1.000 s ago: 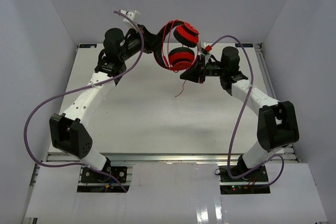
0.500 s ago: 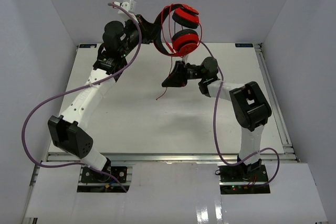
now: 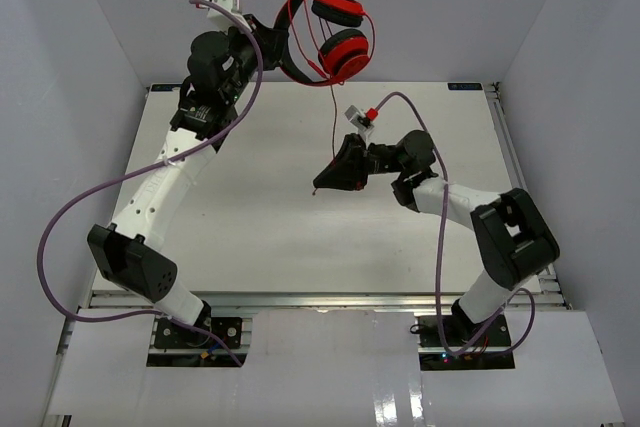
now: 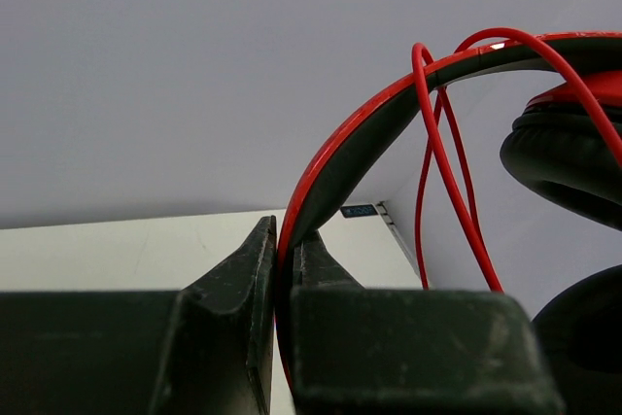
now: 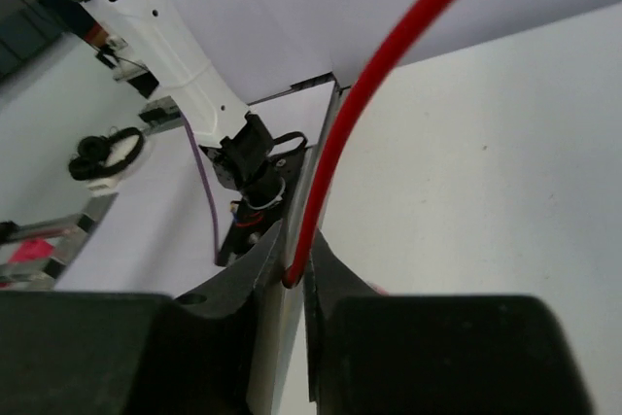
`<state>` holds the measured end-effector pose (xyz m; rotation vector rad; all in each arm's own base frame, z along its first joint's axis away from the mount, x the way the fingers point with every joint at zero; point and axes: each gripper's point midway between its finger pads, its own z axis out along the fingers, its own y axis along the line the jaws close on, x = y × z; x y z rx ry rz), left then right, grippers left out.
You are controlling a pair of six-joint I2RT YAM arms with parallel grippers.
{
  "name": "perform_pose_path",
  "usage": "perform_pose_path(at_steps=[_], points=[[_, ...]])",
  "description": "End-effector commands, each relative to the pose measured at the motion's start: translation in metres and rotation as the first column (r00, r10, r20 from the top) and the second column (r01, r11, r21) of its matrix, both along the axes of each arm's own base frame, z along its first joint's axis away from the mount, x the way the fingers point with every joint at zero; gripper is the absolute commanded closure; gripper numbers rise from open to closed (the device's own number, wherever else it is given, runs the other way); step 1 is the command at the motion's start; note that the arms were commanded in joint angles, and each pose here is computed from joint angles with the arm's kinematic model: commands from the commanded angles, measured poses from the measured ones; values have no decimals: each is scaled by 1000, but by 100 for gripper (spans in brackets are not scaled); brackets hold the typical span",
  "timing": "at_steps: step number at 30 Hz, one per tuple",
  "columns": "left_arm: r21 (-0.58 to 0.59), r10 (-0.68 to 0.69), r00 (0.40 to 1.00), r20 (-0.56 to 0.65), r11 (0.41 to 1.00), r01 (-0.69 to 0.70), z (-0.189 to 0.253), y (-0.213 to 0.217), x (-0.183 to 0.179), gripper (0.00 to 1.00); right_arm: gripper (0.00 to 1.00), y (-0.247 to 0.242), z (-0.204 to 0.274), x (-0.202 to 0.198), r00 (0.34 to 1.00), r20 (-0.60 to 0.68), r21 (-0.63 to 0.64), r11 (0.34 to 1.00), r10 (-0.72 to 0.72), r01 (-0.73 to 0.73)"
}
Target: Wrap the headphones
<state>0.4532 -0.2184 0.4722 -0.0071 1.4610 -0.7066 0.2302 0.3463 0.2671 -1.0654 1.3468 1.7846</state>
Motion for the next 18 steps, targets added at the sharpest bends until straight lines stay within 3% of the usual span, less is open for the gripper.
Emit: perform_pose_path(at_steps=[1, 2, 4, 6, 8, 10, 12, 15, 18], points=[[-24, 146, 983, 111, 989, -144, 46, 35, -2, 100, 91, -2, 2, 7, 967, 217, -34, 989, -134, 144], [-3, 174, 980, 94, 985, -175, 38, 40, 2, 100, 92, 0, 5, 15, 953, 250, -64, 980, -168, 190], [49, 205, 976, 74, 977, -208, 21, 44, 13, 100, 92, 2, -4, 35, 870, 437, -139, 938, -229, 316], [108, 223, 973, 54, 968, -228, -2, 46, 22, 100, 92, -6, -18, 35, 858, 471, -274, 890, -206, 364], [155, 235, 971, 29, 959, -237, -24, 45, 30, 100, 92, -7, -4, 38, 814, 552, -322, 854, -181, 408], [222, 256, 967, -13, 943, -247, -58, 45, 43, 100, 92, -23, -7, 58, 708, 691, -406, 733, -145, 546], [299, 258, 965, -51, 926, -231, -93, 44, 51, 100, 92, -43, -25, 63, 645, 764, -510, 598, -14, 618], [378, 229, 966, -121, 910, -168, -141, 35, 58, 100, 92, -59, -25, 69, 562, 820, -536, 496, 112, 683], [458, 193, 963, -190, 885, -87, -193, 26, 56, 100, 92, -92, -13, 89, 435, 876, -482, 331, 210, 811]])
